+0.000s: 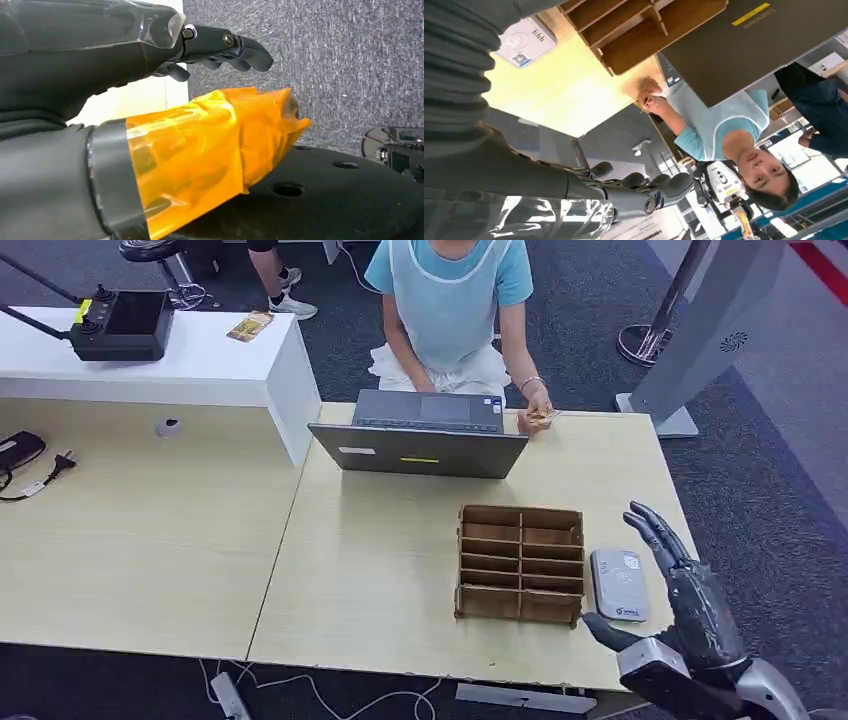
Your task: Pass the card to the sensor for recognition and then transmit it.
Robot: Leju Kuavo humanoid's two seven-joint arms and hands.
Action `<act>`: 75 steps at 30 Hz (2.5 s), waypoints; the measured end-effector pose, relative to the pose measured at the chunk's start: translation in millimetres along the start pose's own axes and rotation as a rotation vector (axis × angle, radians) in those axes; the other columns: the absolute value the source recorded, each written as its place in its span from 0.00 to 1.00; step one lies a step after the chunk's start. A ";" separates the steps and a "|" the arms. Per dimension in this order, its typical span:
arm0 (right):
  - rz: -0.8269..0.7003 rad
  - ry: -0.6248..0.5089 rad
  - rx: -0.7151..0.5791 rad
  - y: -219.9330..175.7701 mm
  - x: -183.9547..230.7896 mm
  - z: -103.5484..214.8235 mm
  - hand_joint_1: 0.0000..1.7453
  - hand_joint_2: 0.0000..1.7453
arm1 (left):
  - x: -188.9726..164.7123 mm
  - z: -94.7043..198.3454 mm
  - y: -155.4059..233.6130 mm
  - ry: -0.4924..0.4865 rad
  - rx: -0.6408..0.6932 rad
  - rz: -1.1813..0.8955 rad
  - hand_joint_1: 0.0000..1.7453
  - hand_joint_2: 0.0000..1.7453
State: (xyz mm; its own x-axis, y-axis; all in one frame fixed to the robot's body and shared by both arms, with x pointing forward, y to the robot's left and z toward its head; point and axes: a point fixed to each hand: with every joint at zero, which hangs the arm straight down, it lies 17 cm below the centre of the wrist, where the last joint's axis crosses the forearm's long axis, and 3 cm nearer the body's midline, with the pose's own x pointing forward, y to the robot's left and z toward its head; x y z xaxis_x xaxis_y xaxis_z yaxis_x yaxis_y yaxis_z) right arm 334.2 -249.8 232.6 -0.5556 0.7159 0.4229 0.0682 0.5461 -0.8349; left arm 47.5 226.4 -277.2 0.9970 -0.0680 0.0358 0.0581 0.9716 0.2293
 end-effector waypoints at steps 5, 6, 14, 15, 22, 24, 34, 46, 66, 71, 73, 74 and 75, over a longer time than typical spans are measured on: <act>0.076 0.024 0.047 5.9 -8.5 3.0 0.00 1.00 | 0.3 -0.1 0.2 -0.001 0.000 -0.003 0.00 0.00; 0.088 0.026 0.057 7.1 -9.6 3.7 0.00 1.00 | 0.3 -0.1 0.4 0.000 0.000 -0.003 0.00 0.00; 0.239 0.046 0.121 16.8 -21.2 3.9 0.00 1.00 | 0.2 -0.1 0.0 0.002 -0.004 -0.012 0.00 0.00; 0.254 0.044 0.126 17.9 -21.8 3.1 0.00 1.00 | -0.1 -0.1 -0.1 0.004 -0.004 -0.012 0.00 0.00; 0.322 0.047 0.146 24.2 -24.3 -1.5 0.00 1.00 | -0.7 0.0 -0.3 0.008 -0.006 -0.012 0.00 0.00; 0.353 0.045 0.151 26.1 -24.8 -6.3 0.00 1.00 | -0.7 0.0 -0.3 0.009 -0.006 -0.013 0.00 0.00; 0.422 0.046 0.178 40.5 -29.3 -19.4 0.00 1.00 | 1.1 0.1 -0.6 0.008 -0.008 -0.016 0.00 0.00; 0.432 0.072 0.215 57.6 -36.7 -16.7 0.00 1.00 | 0.8 0.1 -0.2 0.010 -0.007 -0.023 0.00 0.00; 0.431 0.102 0.272 74.9 -49.7 -12.8 0.52 1.00 | 1.0 0.0 -0.2 0.009 -0.008 -0.025 0.00 0.00; 0.424 0.106 0.296 82.7 -51.9 -10.7 0.46 1.00 | 1.0 0.1 -0.9 0.009 -0.011 -0.027 0.00 0.00; 0.423 0.106 0.301 84.9 -52.0 -9.9 0.45 1.00 | 1.0 0.1 -1.0 0.009 -0.012 -0.027 0.00 0.00; 0.422 0.106 0.303 85.9 -52.2 -9.5 0.45 1.00 | 1.0 0.1 -1.0 0.009 -0.012 -0.027 0.00 0.00; 0.421 0.106 0.305 86.7 -52.1 -9.2 0.47 1.00 | 1.0 0.1 -1.0 0.009 -0.012 -0.027 0.00 0.00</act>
State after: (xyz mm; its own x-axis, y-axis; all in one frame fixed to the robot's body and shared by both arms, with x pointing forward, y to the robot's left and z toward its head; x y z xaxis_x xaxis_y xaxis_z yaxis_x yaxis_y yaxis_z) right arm 376.7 -235.8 141.4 -0.4443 0.8946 0.0488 0.0144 0.0616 -0.9980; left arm 48.4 225.4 -277.2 0.9955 -0.0924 0.0213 0.0856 0.9721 0.2185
